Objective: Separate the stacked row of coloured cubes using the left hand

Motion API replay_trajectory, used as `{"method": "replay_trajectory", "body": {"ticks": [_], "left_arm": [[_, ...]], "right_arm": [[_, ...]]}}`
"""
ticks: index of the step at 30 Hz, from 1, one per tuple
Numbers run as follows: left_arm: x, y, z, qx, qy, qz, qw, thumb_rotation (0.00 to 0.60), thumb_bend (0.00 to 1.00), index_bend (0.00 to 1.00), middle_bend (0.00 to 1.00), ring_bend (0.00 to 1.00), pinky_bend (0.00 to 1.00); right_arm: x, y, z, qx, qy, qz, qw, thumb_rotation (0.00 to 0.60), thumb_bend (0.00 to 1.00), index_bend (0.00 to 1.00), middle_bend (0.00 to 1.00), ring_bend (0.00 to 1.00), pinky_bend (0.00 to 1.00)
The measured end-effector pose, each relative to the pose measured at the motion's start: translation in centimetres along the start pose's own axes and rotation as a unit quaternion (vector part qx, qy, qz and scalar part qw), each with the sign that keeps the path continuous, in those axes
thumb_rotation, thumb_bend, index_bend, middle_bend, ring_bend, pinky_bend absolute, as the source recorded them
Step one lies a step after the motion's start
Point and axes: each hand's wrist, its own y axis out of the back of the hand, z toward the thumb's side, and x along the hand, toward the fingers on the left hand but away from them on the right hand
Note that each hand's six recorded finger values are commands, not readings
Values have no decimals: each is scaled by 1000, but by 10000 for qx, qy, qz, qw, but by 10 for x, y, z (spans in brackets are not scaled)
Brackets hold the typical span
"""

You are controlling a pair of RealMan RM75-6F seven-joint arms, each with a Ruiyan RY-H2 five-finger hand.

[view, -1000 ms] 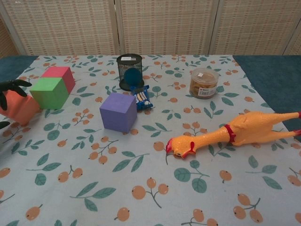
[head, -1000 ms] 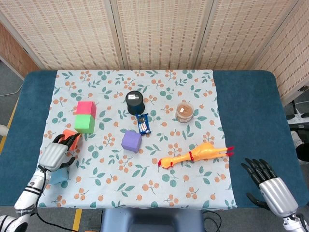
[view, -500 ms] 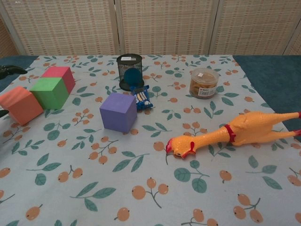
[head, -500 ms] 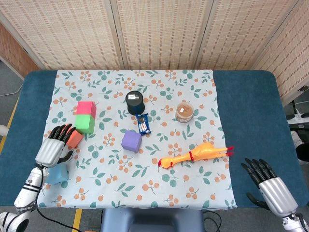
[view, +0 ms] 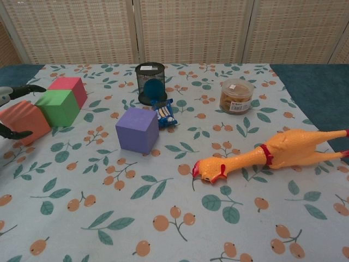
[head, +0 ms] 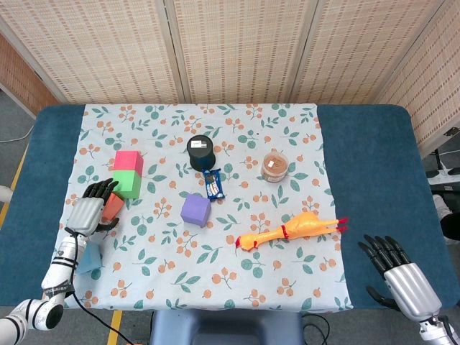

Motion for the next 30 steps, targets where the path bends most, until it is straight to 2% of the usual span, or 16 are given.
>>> {"method": "replay_trajectory", "body": {"ticks": [5, 10, 13, 19, 24, 30], "left_arm": [[5, -4, -5, 171, 236, 12, 9996, 600, 287, 0, 0, 16, 126], [8, -7, -11, 357, 429, 29, 9984, 600, 272, 0, 0, 198, 157], [10, -8, -12, 342, 461, 34, 9983, 600, 269, 0, 0, 273, 164], [12, -9, -11, 218, 443, 86, 9987, 600, 322, 0, 154, 421, 190], [12, -4, -12, 232, 439, 207, 9986, 600, 329, 0, 172, 465, 216], [-3, 8, -18, 235, 383, 307, 9985, 600, 327, 0, 166, 481, 219]], "right_arm": [[0, 1, 0, -6, 1, -3, 10000, 600, 187, 0, 0, 0, 0], [0, 0, 0, 0, 5, 13, 10000, 600, 187, 0, 0, 0, 0], [0, 0, 0, 3, 5, 5, 10000, 600, 187, 0, 0, 0, 0], [0, -1, 0, 11, 6, 13, 10000, 600, 187, 0, 0, 0, 0], [1, 0, 0, 3, 4, -2, 10000, 600, 187, 0, 0, 0, 0], [1, 1, 1, 9, 7, -19, 10000, 600, 187, 0, 0, 0, 0]]}}
